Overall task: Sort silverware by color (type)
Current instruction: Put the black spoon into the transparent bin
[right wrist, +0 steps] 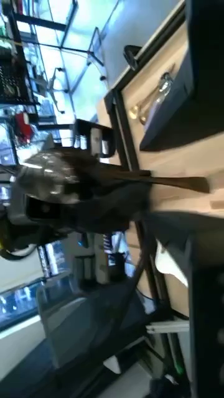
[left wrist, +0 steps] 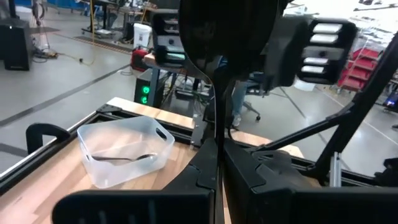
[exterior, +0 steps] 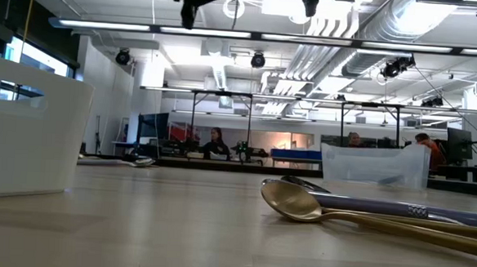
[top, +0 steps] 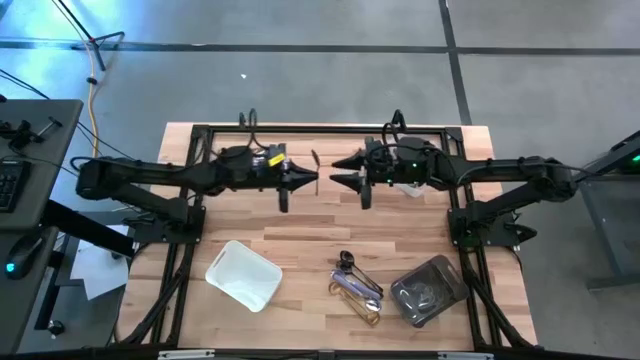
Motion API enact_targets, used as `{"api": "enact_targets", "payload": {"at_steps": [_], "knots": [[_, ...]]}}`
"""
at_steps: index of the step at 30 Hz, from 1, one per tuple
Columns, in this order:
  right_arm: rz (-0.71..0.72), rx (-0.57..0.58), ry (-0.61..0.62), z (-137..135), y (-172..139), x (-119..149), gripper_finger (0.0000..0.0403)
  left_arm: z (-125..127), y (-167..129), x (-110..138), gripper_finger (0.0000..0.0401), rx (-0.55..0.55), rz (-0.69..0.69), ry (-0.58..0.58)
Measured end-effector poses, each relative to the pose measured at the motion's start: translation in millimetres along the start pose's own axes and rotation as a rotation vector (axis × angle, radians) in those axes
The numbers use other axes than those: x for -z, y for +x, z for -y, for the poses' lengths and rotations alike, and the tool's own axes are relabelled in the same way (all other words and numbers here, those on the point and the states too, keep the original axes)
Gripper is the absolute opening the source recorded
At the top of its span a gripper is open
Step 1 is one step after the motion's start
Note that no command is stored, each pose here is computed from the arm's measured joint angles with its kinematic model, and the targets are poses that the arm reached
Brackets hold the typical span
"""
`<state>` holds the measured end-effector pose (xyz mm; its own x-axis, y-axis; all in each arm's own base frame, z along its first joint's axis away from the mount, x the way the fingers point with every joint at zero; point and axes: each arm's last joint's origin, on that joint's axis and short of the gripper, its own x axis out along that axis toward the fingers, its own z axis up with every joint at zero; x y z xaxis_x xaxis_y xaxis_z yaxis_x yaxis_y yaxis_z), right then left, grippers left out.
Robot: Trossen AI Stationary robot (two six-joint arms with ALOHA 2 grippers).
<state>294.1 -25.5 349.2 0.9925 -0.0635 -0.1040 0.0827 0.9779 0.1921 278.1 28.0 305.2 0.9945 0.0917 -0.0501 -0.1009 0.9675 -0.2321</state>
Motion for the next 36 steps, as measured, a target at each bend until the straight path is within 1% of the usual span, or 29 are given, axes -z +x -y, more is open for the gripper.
{"api": "enact_targets", "payload": {"at_steps": [2, 5, 9, 13, 18, 20, 23, 33, 34, 36], "knots": [[-0.015, 0.006, 0.017, 1, 3, 3, 0.0191, 2, 7, 2, 0.0000, 0.005, -0.014, 0.001], [-0.023, 0.006, 0.030, 2, 7, 6, 0.0213, 3, 16, 4, 0.0000, 0.008, -0.030, 0.002], [-0.035, 0.007, 0.045, 3, 11, 10, 0.0216, 5, 24, 6, 0.0000, 0.016, -0.034, 0.010], [-0.044, 0.006, 0.053, 3, 14, 12, 0.0216, 7, 24, 2, 0.0000, 0.031, -0.001, 0.030], [-0.031, 0.011, 0.064, 3, 14, 11, 0.0210, 7, 24, 3, 0.0000, 0.030, -0.003, 0.031], [-0.004, 0.011, 0.064, 3, 14, 8, 0.0199, 7, 24, 3, 0.0000, 0.030, -0.005, 0.031], [0.002, 0.011, 0.071, 3, 14, 8, 0.0171, 7, 24, 3, 0.0000, 0.029, -0.009, 0.031], [-0.021, 0.015, 0.081, 3, 13, 10, 0.0026, 6, 24, 4, 0.0000, 0.020, -0.008, 0.036], [-0.021, 0.015, 0.087, 3, 13, 10, 0.0014, 6, 24, 4, 0.0000, 0.019, -0.008, 0.036], [-0.021, 0.016, 0.095, 3, 13, 10, 0.0008, 6, 24, 4, 0.0001, 0.019, -0.008, 0.036]]}}
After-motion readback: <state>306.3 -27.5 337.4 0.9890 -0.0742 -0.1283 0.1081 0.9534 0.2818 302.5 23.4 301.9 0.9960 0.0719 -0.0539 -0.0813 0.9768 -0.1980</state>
